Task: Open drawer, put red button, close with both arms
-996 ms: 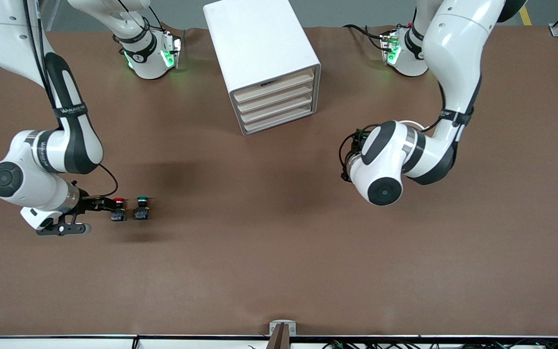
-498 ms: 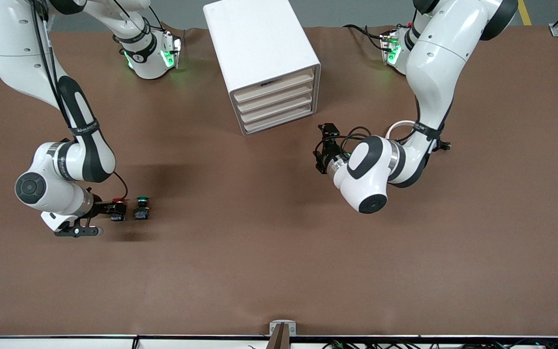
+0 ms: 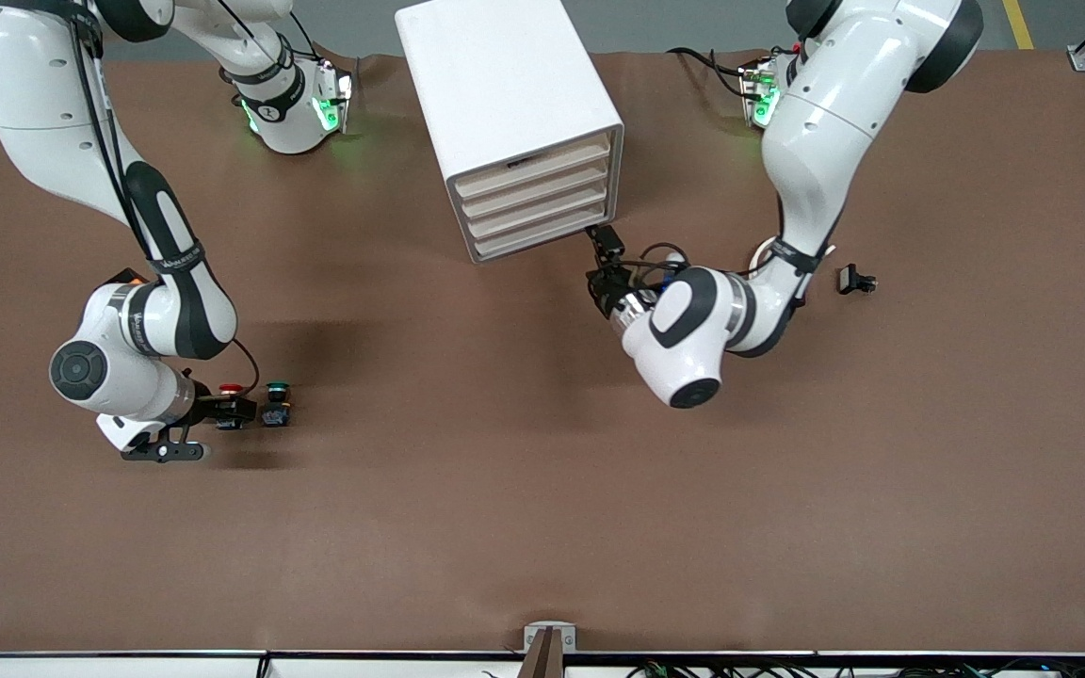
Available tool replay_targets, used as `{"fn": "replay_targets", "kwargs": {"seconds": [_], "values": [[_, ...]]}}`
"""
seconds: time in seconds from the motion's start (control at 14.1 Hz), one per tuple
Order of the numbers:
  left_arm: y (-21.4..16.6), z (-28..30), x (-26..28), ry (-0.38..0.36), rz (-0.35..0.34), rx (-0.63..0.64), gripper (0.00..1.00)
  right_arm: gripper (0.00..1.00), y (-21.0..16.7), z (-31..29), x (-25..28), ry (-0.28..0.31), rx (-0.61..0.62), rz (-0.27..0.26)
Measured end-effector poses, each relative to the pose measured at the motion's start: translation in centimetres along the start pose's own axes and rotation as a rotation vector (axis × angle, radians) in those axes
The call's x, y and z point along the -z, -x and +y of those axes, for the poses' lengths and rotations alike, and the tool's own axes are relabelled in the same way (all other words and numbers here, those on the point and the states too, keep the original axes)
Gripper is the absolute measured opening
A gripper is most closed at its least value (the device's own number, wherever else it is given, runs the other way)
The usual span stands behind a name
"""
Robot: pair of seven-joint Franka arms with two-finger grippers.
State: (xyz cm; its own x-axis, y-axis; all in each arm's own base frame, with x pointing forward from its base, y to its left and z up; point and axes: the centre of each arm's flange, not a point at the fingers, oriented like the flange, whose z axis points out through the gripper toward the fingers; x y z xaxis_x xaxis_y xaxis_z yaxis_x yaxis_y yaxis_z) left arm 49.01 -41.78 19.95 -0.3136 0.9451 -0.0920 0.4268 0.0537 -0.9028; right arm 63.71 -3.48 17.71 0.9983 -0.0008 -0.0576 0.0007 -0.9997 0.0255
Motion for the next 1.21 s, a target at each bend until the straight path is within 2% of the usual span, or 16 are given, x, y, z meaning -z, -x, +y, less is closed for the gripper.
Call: {"fn": "replay_targets", "kwargs": {"seconds": [0.21,0.28,0.36,0.5,0.57,0.64,0.92,1.0,1.07,1.14,1.21], "values": [[1.7,-0.9,-2.8,-0.053,-0.004,0.018,0.97,0.91,0.0,-0.2,-0.3,-0.001,0.003,-0.004],[1.7,-1.1,-3.1,-0.070,-0.006,0.019,0.97,0.79,0.0,-0.2,-0.3,-0.001,0.004,-0.004],[1.8,-1.3,-3.4,-0.090,-0.008,0.020,0.90,0.69,0.0,-0.3,-0.3,-0.001,0.004,-0.005],[2.3,-1.7,-4.7,-0.125,-0.013,0.018,0.66,0.49,0.0,-0.3,-0.2,-0.002,0.004,-0.008],[2.6,-2.0,-5.5,-0.136,-0.008,0.016,0.61,0.49,0.1,-0.4,-0.2,-0.003,0.005,-0.011],[2.9,-2.2,-6.4,-0.146,-0.002,0.016,0.61,0.42,0.0,-0.4,-0.2,-0.003,0.006,-0.011],[3.5,-2.8,-9.2,-0.169,0.033,0.016,0.54,0.41,0.0,-0.4,-0.2,-0.003,0.025,-0.012],[3.6,-2.9,-9.7,-0.173,0.040,0.017,0.47,0.41,0.0,-0.4,-0.1,-0.003,0.026,-0.012],[3.6,-2.9,-10.0,-0.176,0.044,0.019,0.47,0.41,-0.1,-0.4,-0.1,-0.003,0.026,-0.010],[3.5,-2.9,-10.2,-0.177,0.046,0.020,0.42,0.41,-0.2,-0.4,0.2,-0.003,0.027,-0.004],[3.5,-2.8,-10.2,-0.177,0.045,0.022,0.32,0.41,-0.5,-0.4,0.6,-0.002,0.027,0.005]]}}
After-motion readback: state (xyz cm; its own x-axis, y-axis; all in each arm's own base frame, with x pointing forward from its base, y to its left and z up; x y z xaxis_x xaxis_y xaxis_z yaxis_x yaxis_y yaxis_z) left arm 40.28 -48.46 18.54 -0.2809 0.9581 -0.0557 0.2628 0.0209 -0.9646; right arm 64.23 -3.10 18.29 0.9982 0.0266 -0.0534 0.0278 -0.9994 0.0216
